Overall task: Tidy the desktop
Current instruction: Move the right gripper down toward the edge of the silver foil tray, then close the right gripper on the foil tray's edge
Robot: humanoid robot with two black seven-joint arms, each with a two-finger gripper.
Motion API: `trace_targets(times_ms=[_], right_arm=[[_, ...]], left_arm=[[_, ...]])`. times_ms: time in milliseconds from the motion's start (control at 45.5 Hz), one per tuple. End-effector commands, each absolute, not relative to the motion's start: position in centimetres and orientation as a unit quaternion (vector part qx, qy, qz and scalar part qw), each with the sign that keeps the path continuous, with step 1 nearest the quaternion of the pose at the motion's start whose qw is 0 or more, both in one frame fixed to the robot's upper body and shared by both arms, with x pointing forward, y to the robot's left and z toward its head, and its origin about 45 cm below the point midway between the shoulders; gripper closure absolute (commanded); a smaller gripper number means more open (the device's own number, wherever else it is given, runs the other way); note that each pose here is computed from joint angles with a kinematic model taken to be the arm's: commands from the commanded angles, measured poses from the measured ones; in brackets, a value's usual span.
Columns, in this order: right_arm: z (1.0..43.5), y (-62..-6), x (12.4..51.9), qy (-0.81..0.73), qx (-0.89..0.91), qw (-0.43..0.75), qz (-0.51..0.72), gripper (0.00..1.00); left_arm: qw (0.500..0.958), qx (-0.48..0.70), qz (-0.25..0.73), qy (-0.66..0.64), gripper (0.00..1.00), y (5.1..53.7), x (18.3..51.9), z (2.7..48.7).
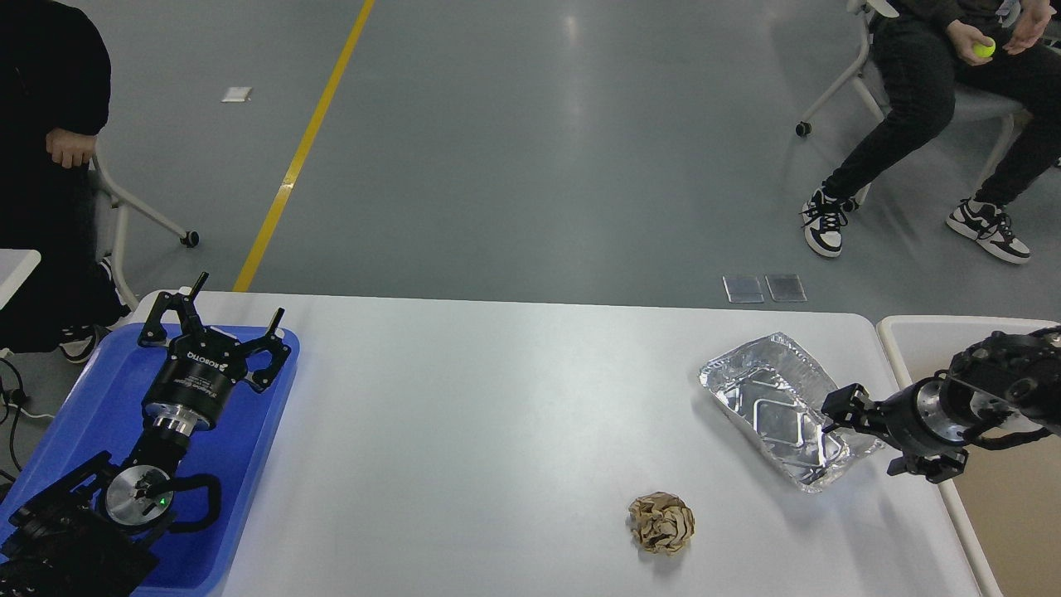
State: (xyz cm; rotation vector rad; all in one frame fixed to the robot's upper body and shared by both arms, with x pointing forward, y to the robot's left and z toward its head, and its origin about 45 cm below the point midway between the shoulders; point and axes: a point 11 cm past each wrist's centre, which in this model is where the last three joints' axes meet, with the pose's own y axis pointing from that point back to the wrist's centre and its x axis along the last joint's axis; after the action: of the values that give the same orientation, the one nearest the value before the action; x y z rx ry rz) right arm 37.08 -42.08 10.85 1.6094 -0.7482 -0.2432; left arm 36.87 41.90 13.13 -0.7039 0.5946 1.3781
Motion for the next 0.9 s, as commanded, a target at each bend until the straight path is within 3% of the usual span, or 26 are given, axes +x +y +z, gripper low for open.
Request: trace_targets(times_ms=[0, 132, 264, 351, 703, 878], right_arm=[[9.8, -41.0, 35.9, -0.311, 0.710, 0.621, -0.115, 0.24], [9.6, -40.0, 35.3, -0.293, 0.719, 0.618, -0.121, 0.69], [9.5, -39.8, 35.2, -0.293, 0.721, 0.616, -0.122, 0.92], [9.5, -39.8, 35.2, -0.292, 0.721, 0.616, -0.122, 1.00], [9.2, -39.7, 34.7, -0.283, 0.720, 0.621, -0.124, 1.00], [11.2, -40.2, 35.6, -0.265, 0.715, 0.641, -0.091, 1.00]], left_arm=[[0.676, -0.313, 0.613, 0.264, 0.01, 41.9, 36.9, 13.1], [0.676, -0.313, 0.613, 0.264, 0.01, 41.9, 36.9, 13.1], [0.676, -0.313, 0.613, 0.265, 0.01, 41.9, 36.9, 13.1], [0.676, -0.313, 0.613, 0.264, 0.01, 41.9, 36.9, 13.1], [0.676, -0.313, 0.613, 0.264, 0.01, 42.0, 36.9, 13.2], [0.676, -0.312, 0.613, 0.264, 0.01, 42.0, 36.9, 13.1]])
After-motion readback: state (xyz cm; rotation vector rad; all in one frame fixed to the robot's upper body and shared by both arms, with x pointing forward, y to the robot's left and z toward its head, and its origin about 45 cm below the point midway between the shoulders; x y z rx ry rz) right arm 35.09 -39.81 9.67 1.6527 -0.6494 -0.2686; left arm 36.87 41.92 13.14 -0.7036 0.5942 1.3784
